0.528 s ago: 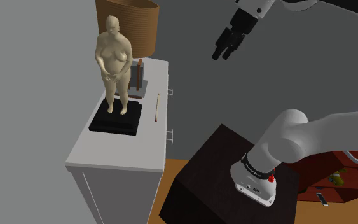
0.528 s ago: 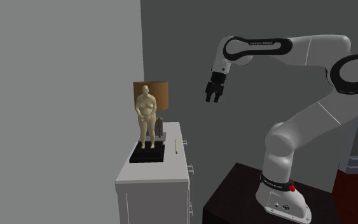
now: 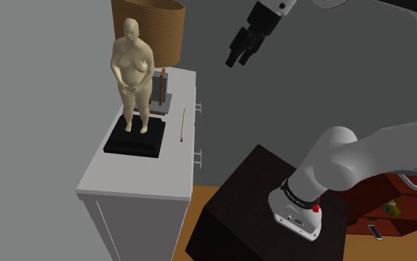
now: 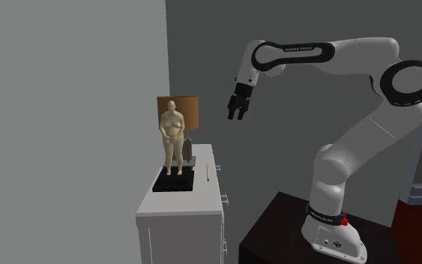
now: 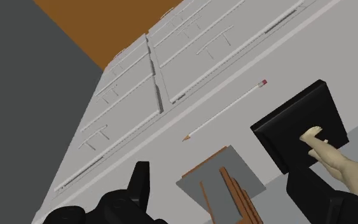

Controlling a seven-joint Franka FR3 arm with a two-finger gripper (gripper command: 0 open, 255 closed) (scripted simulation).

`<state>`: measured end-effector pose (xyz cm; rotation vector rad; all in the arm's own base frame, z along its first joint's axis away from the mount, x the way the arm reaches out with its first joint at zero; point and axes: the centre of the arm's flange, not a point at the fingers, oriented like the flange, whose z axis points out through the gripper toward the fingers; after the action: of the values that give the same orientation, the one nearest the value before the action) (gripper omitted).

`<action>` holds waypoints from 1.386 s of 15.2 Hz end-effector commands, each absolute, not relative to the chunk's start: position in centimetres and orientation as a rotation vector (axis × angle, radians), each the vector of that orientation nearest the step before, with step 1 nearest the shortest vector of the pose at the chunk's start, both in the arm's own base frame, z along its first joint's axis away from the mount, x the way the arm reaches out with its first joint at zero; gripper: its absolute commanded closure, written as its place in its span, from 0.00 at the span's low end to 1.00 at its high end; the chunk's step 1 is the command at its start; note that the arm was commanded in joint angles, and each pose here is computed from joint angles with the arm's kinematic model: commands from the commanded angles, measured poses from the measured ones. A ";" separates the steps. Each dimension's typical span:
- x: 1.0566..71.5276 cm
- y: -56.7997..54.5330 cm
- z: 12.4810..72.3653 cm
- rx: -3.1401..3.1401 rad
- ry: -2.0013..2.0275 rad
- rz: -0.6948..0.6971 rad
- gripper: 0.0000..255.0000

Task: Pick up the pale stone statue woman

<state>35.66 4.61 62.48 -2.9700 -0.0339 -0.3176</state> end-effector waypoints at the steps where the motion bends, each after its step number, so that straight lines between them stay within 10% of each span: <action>1: 36.7 7.0 62.8 -2.967 -0.083 -0.344 0.00; 21: 42.9 28.4 64.3 -2.906 -0.510 -0.564 0.00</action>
<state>42.78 28.08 64.83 -2.9078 -0.5044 -0.5609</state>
